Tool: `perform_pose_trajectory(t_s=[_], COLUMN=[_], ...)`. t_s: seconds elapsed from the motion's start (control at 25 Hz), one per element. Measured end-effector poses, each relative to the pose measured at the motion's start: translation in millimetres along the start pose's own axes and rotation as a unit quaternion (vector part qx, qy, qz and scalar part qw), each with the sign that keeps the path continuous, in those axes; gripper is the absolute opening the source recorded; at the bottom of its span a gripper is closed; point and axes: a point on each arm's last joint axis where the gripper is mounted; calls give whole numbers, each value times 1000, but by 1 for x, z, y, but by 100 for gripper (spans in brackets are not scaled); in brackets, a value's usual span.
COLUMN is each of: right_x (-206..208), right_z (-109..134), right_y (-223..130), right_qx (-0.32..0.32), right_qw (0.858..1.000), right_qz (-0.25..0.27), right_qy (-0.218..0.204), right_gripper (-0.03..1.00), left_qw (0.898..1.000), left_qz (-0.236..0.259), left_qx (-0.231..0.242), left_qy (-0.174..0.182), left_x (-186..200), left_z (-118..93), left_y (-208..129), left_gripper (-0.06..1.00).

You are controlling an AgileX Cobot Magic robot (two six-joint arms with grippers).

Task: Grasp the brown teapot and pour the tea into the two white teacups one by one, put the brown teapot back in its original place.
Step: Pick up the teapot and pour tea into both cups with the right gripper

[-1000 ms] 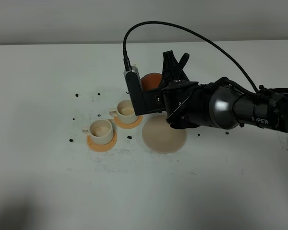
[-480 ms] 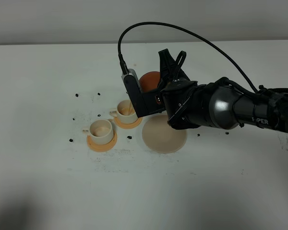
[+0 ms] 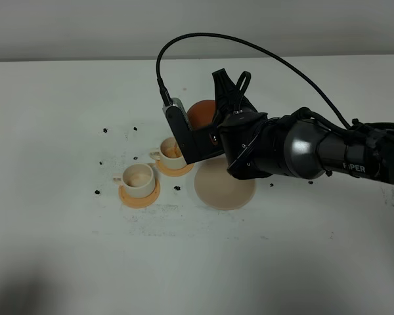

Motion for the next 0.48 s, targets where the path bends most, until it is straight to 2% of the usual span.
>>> perform_pose_trajectory(t_s=[0.48], right_x=[0], right_z=[-4], right_y=[-1], right_qx=[32], right_qw=[999], right_qz=[5], right_qy=[-20], right_gripper=[12], left_qw=[1000], left_qz=[0], left_qx=[0], left_qy=[0], left_x=[0], left_z=[0], left_y=[0], left_gripper=[51])
Point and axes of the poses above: a point on each arm's last joint axis where the gripper is mounted, x pointing back along that axis away from the gripper, z along the wrist's bending axis when the last joint is at zero, y = z × x, and after that the axes turned 1 degree about x, right-handed
